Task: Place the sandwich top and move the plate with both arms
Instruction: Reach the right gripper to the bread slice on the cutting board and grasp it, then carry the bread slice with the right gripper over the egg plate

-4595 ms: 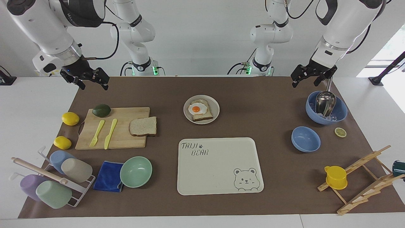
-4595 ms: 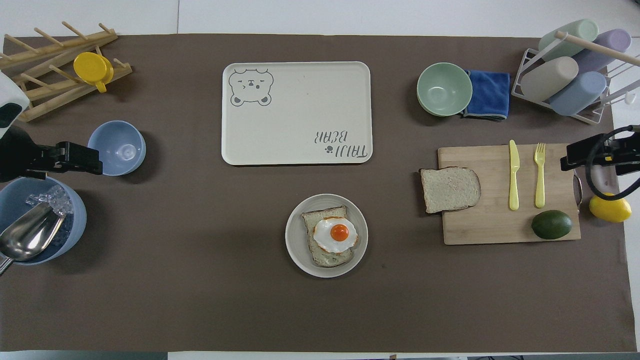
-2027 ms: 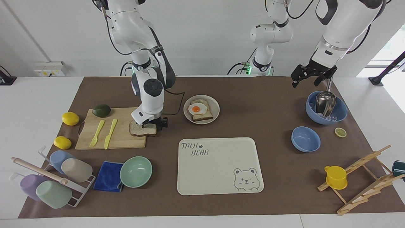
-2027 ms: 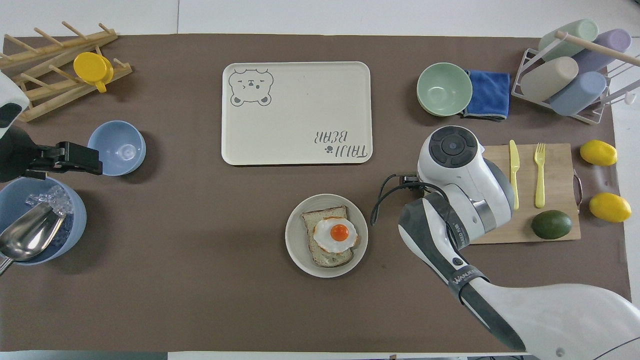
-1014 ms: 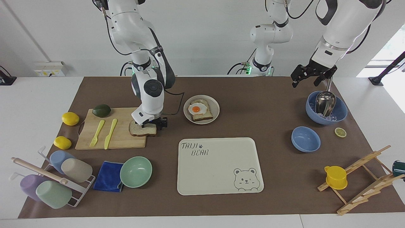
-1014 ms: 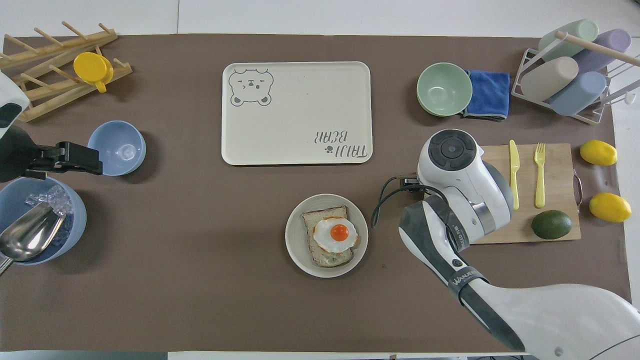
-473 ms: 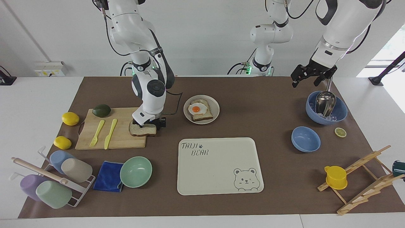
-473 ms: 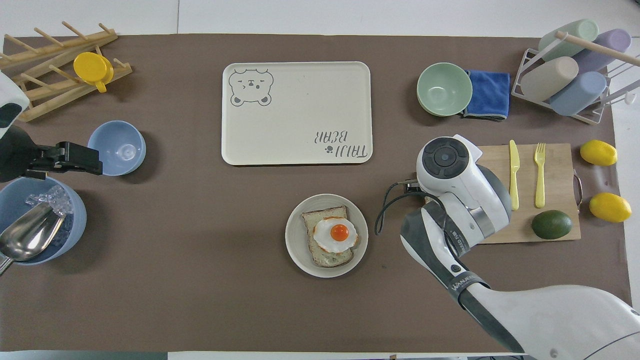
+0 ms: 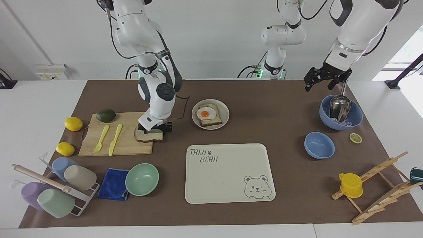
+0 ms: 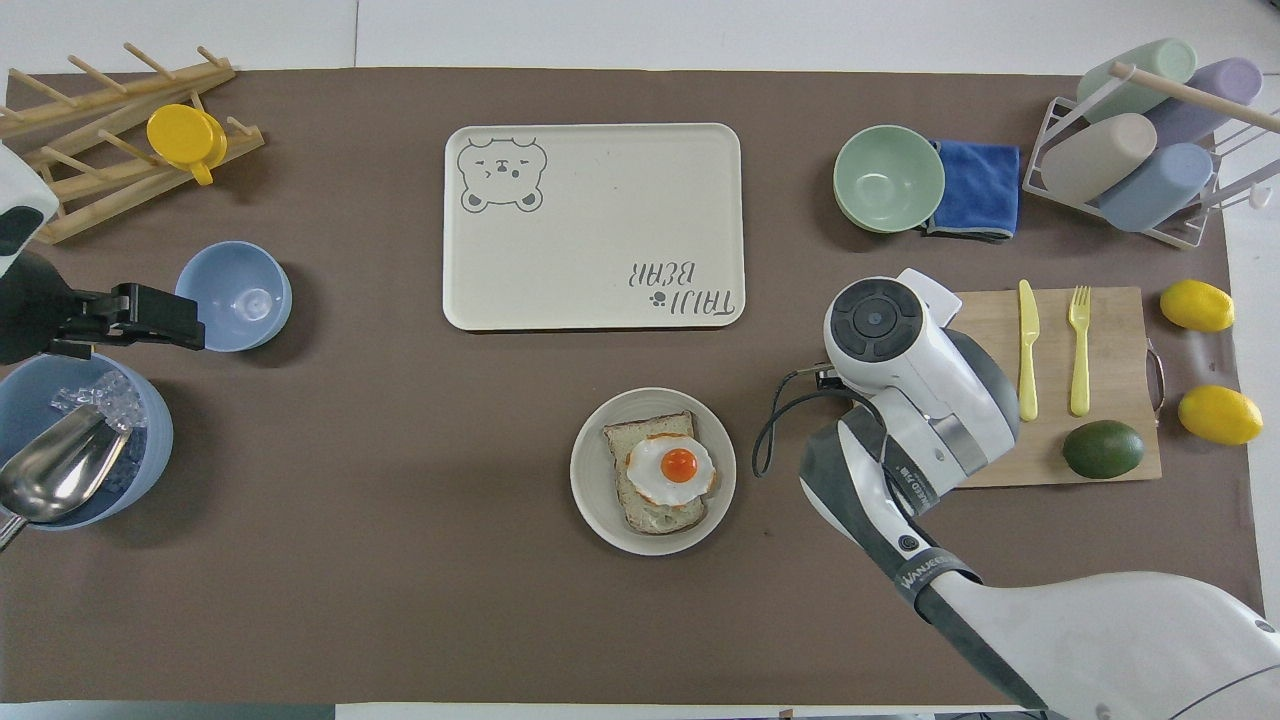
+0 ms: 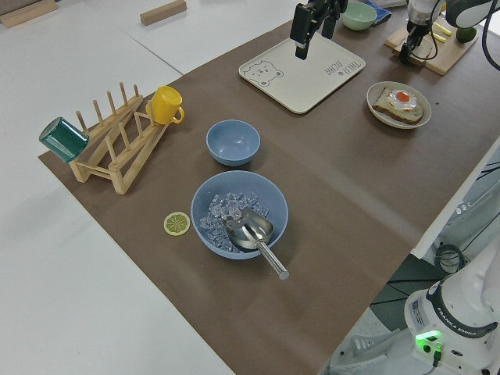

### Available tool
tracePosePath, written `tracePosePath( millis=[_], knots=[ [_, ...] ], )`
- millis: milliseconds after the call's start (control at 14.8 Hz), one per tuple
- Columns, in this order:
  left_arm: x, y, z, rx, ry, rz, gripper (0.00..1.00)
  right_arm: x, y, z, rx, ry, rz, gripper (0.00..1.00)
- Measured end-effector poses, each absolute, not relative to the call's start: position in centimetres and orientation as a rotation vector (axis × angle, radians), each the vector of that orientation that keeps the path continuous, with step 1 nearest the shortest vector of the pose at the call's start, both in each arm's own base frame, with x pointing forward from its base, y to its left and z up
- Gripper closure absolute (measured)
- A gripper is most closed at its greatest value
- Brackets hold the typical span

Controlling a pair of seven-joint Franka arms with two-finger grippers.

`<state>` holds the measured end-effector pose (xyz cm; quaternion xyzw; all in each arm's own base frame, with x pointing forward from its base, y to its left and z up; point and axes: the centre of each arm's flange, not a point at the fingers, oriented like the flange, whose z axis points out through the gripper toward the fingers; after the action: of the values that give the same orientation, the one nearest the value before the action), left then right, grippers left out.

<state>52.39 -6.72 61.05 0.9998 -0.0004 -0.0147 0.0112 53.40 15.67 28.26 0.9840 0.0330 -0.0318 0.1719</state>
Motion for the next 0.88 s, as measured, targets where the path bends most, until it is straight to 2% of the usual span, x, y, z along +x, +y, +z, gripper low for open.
tracePosePath(
  millis=[68, 135, 338, 473, 541, 743, 878],
  knots=[
    [52.4, -6.7, 61.0, 3.119, -0.001, -0.046, 0.00, 53.4, 15.9, 28.4, 2.790, 0.100, -0.090, 0.20],
    [52.4, -6.7, 61.0, 3.119, -0.001, -0.046, 0.00, 53.3, 16.1, 28.5, 2.785, 0.108, -0.094, 0.20],
    [52.4, -6.7, 61.0, 3.119, -0.001, -0.046, 0.00, 53.4, 16.7, 29.1, 2.776, 0.120, -0.101, 0.45],
    [52.4, -6.7, 61.0, 3.119, -0.001, -0.046, 0.00, 53.8, 16.6, 29.7, 2.758, 0.158, -0.128, 0.47],
    [52.4, -6.7, 61.0, 3.119, -0.001, -0.046, 0.00, 54.0, 16.5, 30.2, 2.750, 0.186, -0.141, 0.61],
    [52.4, -6.7, 61.0, 3.119, -0.001, -0.046, 0.00, 54.3, 16.5, 31.0, 2.729, 0.259, -0.183, 0.88],
    [52.4, -6.7, 61.0, 3.119, -0.001, -0.046, 0.00, 54.4, 16.4, 31.4, 2.717, 0.288, -0.207, 0.89]
  ],
)
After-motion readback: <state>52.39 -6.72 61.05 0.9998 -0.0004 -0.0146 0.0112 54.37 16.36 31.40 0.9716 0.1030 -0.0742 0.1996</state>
